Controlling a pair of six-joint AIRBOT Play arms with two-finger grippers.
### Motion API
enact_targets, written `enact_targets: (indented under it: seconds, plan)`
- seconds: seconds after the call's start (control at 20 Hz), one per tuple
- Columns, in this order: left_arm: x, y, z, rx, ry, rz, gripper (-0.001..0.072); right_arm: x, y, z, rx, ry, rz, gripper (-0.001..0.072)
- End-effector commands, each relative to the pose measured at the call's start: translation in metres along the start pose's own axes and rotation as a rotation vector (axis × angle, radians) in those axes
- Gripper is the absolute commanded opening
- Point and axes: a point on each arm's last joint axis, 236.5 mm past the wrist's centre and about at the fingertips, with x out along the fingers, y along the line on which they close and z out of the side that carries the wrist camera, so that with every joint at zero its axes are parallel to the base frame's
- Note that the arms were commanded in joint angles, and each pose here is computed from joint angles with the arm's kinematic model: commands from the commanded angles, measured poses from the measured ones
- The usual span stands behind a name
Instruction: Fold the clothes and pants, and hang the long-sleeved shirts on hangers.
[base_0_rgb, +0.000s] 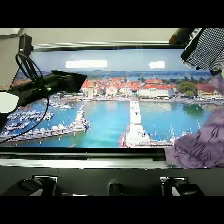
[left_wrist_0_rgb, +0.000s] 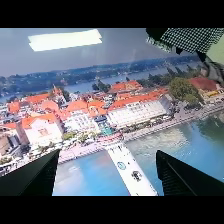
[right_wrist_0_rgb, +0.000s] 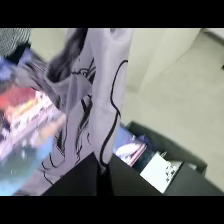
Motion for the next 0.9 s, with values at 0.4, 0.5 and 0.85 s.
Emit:
enact_targets:
  seconds: [0.4, 0.5, 0.85]
  plan:
    - [0.006, 0.001, -0.021, -0.010, 0.077, -0.010, 0.0709, 0.044, -0.005, 0.149, 0.055, -0.359, -0.317, 0.0026]
    - [0.007, 0.002, -0.022, -0.012, 0.080, -0.009, 0.0709, 0.045, -0.032, 0.159, 0.112, -0.410, -0.367, 0.0026]
    - [0.010, 0.004, -0.025, -0.015, 0.089, -0.007, 0.0708, 0.043, -0.098, 0.177, 0.241, -0.537, -0.488, 0.0026]
